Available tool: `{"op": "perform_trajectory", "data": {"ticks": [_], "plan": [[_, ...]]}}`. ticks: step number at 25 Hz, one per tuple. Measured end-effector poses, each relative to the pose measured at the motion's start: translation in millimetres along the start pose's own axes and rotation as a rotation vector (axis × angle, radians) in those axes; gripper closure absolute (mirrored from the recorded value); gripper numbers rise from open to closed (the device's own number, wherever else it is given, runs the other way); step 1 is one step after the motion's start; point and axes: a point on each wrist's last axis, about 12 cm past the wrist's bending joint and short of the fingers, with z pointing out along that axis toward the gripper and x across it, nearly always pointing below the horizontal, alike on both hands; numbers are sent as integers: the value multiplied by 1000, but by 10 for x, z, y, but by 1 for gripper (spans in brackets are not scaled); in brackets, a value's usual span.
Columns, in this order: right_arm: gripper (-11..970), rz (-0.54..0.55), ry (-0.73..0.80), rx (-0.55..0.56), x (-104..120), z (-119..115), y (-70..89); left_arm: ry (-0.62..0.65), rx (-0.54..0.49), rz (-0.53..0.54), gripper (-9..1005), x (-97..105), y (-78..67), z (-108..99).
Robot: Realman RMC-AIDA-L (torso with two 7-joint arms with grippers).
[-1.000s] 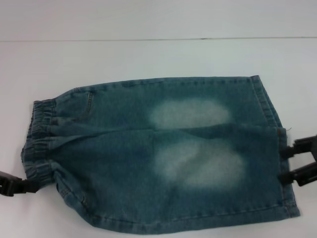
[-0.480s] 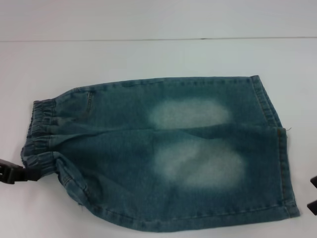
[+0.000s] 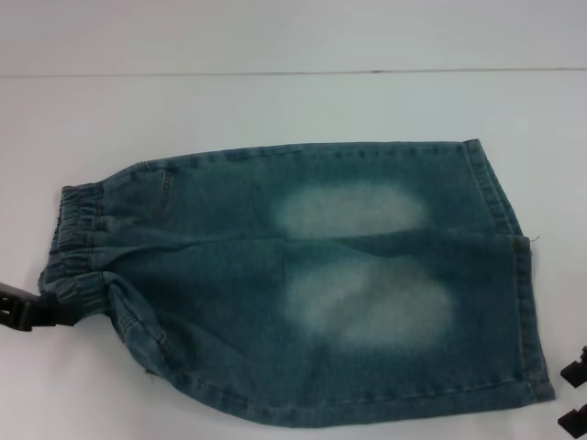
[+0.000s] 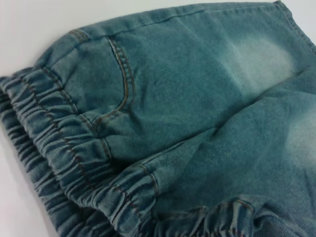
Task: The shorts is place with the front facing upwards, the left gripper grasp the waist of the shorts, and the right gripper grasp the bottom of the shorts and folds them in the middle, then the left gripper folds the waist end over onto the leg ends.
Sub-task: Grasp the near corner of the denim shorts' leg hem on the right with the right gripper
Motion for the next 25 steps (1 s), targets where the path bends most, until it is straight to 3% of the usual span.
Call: {"op": "perform_trajectory", "data": {"ticks": [15, 25], "plan": [[95, 2, 25, -32, -114, 168, -24, -4, -7, 4, 948, -27, -2, 11], [117, -10, -33, -14, -191, 147, -52, -2, -2, 8, 942, -41, -16, 30]]}}
